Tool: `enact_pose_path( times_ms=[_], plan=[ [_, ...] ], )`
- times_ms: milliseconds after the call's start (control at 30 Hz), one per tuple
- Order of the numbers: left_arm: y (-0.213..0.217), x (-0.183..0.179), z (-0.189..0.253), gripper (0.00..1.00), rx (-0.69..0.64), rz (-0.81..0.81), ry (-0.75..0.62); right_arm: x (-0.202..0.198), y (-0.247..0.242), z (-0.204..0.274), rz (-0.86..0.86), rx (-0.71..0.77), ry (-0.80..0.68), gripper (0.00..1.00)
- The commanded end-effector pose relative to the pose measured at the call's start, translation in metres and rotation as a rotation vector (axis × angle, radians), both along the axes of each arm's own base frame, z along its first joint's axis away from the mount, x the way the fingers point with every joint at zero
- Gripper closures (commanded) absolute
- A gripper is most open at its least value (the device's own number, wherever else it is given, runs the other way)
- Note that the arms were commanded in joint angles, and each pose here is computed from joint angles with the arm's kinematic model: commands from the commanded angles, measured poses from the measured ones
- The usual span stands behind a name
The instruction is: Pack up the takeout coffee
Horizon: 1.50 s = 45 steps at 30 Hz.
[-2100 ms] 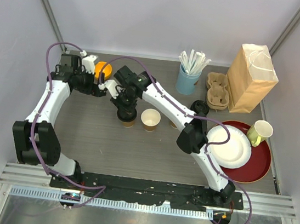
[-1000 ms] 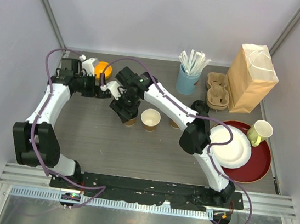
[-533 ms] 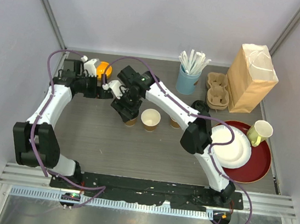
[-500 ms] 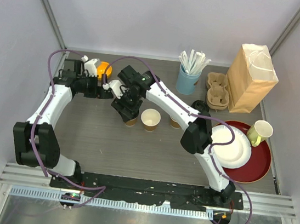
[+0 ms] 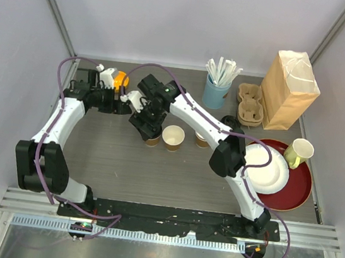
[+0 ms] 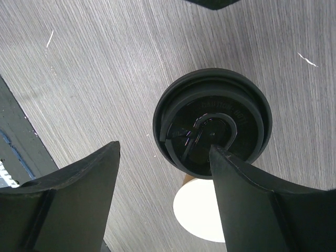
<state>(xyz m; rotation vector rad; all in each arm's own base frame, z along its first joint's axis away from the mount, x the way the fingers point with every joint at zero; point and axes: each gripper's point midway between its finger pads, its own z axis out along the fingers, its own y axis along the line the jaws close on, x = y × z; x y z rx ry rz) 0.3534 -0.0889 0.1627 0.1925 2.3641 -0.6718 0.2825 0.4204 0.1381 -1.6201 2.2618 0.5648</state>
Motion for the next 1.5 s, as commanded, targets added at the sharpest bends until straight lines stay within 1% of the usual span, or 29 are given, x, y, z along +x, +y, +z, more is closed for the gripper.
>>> enact_pose_path(
  times_ms=[0, 67, 100, 333, 433, 467, 500, 533, 567, 600, 633, 667, 700, 733, 767, 800, 900, 1000, 1067, 1133, 1200, 1233, 1267, 1300, 1333, 1367, 1400, 1433, 1467],
  plan=[
    [-0.024, -0.012, -0.005, 0.22, -0.008, -0.083, 0.008, -0.006, 0.057, 0.103, 0.144, 0.352, -0.210, 0.25],
    [-0.024, -0.012, -0.005, 0.22, -0.007, -0.082, 0.009, -0.006, 0.056, 0.103, 0.144, 0.349, -0.212, 0.24],
    [-0.024, -0.012, -0.006, 0.22, -0.006, -0.083, 0.010, -0.006, 0.055, 0.102, 0.143, 0.347, -0.212, 0.21],
    [-0.024, -0.012, -0.003, 0.23, -0.008, -0.078, 0.004, -0.005, 0.054, 0.117, 0.128, 0.375, -0.243, 0.18],
    [-0.024, -0.014, 0.000, 0.25, -0.015, -0.072, 0.005, 0.003, 0.045, 0.136, 0.075, 0.393, -0.305, 0.24],
    [-0.025, -0.016, 0.005, 0.25, -0.020, -0.072, -0.004, 0.006, 0.041, 0.138, 0.051, 0.391, -0.315, 0.28],
    [-0.025, -0.017, 0.006, 0.27, -0.021, -0.070, -0.007, 0.009, 0.035, 0.128, 0.026, 0.370, -0.309, 0.32],
    [-0.025, -0.019, 0.007, 0.28, -0.023, -0.070, -0.003, 0.009, 0.026, 0.140, 0.000, 0.383, -0.326, 0.37],
    [-0.026, -0.021, 0.011, 0.29, -0.028, -0.072, -0.011, 0.011, 0.019, 0.138, -0.039, 0.384, -0.311, 0.46],
    [-0.026, -0.023, 0.012, 0.32, -0.031, -0.073, -0.007, 0.017, 0.008, 0.123, -0.081, 0.362, -0.288, 0.49],
    [-0.027, -0.027, 0.011, 0.33, -0.037, -0.075, 0.007, 0.016, -0.001, 0.130, -0.108, 0.384, -0.280, 0.50],
    [-0.028, -0.029, 0.010, 0.35, -0.049, -0.074, 0.020, 0.017, -0.008, 0.112, -0.163, 0.388, -0.227, 0.50],
    [-0.032, -0.034, 0.006, 0.37, -0.071, -0.084, 0.044, 0.032, -0.022, 0.108, -0.230, 0.404, -0.205, 0.50],
    [-0.033, -0.035, 0.003, 0.38, -0.086, -0.080, 0.059, 0.035, -0.030, 0.113, -0.272, 0.441, -0.185, 0.50],
    [-0.035, -0.037, -0.001, 0.39, -0.105, -0.064, 0.086, 0.037, -0.031, 0.099, -0.348, 0.477, -0.105, 0.50],
    [-0.036, -0.039, -0.011, 0.42, -0.114, -0.053, 0.113, 0.049, -0.041, 0.095, -0.404, 0.494, -0.087, 0.50],
    [-0.035, -0.039, -0.026, 0.49, -0.133, -0.002, 0.160, 0.059, -0.041, 0.083, -0.467, 0.498, -0.060, 0.51],
    [-0.040, -0.038, -0.028, 0.52, -0.177, 0.028, 0.177, 0.073, -0.042, 0.068, -0.505, 0.488, -0.013, 0.52],
    [-0.042, -0.037, -0.026, 0.51, -0.205, 0.037, 0.171, 0.086, -0.056, 0.049, -0.561, 0.467, 0.037, 0.56],
    [-0.043, -0.037, -0.028, 0.51, -0.209, 0.037, 0.171, 0.079, -0.054, 0.043, -0.526, 0.463, 0.050, 0.56],
    [-0.044, -0.038, -0.032, 0.50, -0.213, 0.033, 0.181, 0.066, -0.047, 0.041, -0.441, 0.472, 0.030, 0.55],
    [-0.044, -0.037, -0.032, 0.51, -0.213, 0.033, 0.183, 0.060, -0.045, 0.051, -0.408, 0.486, -0.011, 0.53],
    [-0.044, -0.036, -0.033, 0.50, -0.207, 0.026, 0.181, 0.057, -0.045, 0.054, -0.322, 0.476, -0.093, 0.50],
    [-0.043, -0.034, -0.031, 0.50, -0.196, 0.019, 0.167, 0.039, -0.036, 0.049, -0.248, 0.459, -0.127, 0.48],
    [-0.042, -0.030, -0.025, 0.49, -0.185, 0.011, 0.145, 0.032, -0.036, 0.053, -0.183, 0.459, -0.189, 0.47],
    [-0.040, -0.026, -0.022, 0.47, -0.161, -0.020, 0.108, 0.024, -0.036, 0.068, -0.123, 0.480, -0.266, 0.45],
    [-0.039, -0.023, -0.020, 0.44, -0.147, -0.029, 0.090, 0.018, -0.036, 0.061, -0.007, 0.474, -0.362, 0.43],
    [-0.038, -0.017, -0.013, 0.42, -0.136, -0.032, 0.065, 0.009, -0.033, 0.062, 0.052, 0.484, -0.406, 0.41],
    [-0.038, -0.014, -0.012, 0.39, -0.126, -0.047, 0.046, 0.005, -0.035, 0.071, 0.092, 0.509, -0.456, 0.36]
  ],
)
